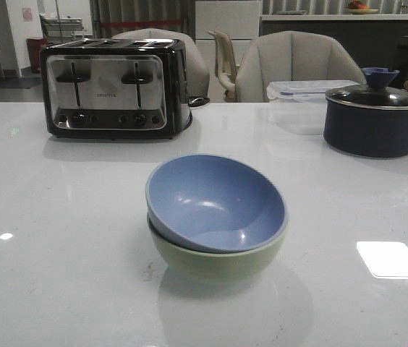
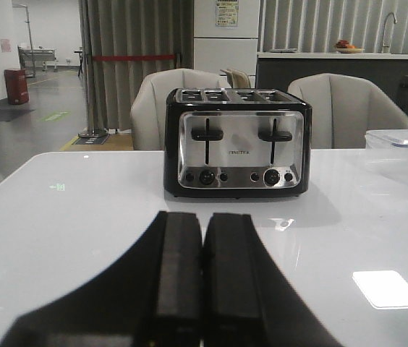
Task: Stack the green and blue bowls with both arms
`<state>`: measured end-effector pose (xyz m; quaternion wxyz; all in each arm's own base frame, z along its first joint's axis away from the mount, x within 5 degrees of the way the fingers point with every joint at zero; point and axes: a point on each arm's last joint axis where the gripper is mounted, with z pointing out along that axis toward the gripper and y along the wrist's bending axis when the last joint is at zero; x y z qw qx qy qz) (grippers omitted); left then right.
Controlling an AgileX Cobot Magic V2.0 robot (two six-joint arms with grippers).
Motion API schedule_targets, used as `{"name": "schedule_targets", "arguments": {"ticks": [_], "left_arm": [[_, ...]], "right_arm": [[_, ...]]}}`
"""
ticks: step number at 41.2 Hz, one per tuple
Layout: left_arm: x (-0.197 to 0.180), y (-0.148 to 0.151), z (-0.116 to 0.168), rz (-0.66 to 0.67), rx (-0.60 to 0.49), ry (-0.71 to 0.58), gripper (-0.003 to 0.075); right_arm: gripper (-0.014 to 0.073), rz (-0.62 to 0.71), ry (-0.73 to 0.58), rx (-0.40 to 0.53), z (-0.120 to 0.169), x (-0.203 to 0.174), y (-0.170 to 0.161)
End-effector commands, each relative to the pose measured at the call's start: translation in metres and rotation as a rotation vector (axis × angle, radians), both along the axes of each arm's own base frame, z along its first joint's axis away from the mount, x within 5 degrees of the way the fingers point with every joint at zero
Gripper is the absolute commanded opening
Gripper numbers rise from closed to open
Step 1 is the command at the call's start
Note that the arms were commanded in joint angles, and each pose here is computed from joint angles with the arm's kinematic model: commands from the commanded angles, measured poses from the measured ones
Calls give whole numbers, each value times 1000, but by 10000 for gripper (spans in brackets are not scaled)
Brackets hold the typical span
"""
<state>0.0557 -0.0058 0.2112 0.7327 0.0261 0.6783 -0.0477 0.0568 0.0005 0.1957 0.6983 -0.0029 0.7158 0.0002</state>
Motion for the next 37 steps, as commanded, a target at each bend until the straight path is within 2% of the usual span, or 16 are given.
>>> {"name": "schedule_targets", "arguments": {"ticks": [1, 26, 37], "left_arm": [[-2, 0, 2, -3, -19, -88, 102], [-2, 0, 2, -3, -19, -88, 102], [-2, 2, 2, 40, -17, -89, 102]], "right_arm": [[34, -4, -116, 7, 10, -2, 0], [34, -4, -116, 7, 10, -2, -1], [34, -4, -116, 7, 10, -2, -1]]}}
